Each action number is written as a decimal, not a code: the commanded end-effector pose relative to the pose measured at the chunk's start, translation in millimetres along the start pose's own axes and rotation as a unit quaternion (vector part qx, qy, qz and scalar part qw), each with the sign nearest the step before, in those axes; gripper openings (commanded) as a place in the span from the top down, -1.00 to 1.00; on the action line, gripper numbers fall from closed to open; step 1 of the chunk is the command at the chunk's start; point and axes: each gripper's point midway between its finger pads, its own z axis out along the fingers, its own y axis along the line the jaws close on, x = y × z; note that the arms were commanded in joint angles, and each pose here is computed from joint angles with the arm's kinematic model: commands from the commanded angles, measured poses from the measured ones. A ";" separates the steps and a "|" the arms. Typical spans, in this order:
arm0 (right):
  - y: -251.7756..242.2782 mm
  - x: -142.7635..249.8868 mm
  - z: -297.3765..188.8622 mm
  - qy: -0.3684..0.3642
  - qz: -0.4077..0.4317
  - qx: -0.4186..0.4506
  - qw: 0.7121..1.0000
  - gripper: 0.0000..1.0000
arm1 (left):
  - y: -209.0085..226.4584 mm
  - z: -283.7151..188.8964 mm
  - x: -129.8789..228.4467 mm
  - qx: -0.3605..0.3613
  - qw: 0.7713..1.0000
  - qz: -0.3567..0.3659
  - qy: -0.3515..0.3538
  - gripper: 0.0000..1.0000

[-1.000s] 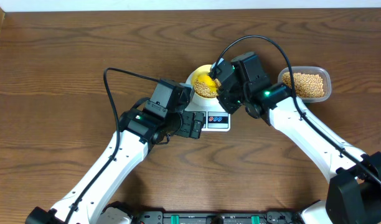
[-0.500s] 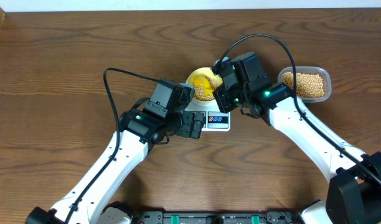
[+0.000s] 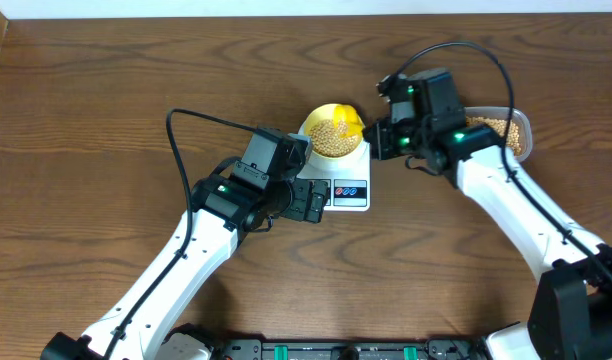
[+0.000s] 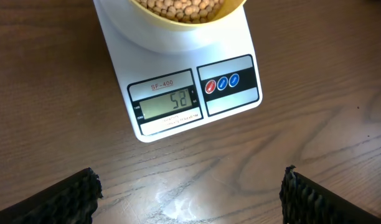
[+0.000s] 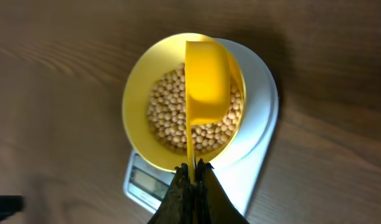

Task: Scoop item into bowl and weigh 50g on scale
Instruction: 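Carry the yellow scoop right to the clear chickpea tub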

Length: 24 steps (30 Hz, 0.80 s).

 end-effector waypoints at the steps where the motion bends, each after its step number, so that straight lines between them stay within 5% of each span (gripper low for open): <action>1: 12.2 2.7 -2.7 0.016 0.039 -0.071 0.997 0.98 | -1.7 -1.9 1.7 0.006 1.000 0.003 -0.001 -0.89; 14: 25.4 -26.7 -18.7 -0.037 0.021 -0.120 0.992 0.98 | -1.7 -1.9 1.7 0.006 1.000 0.003 -0.001 -0.89; 24: -21.4 -59.7 -77.8 -0.109 0.106 -0.086 0.985 0.98 | -1.7 -1.9 1.8 0.006 1.000 0.003 -0.001 -0.88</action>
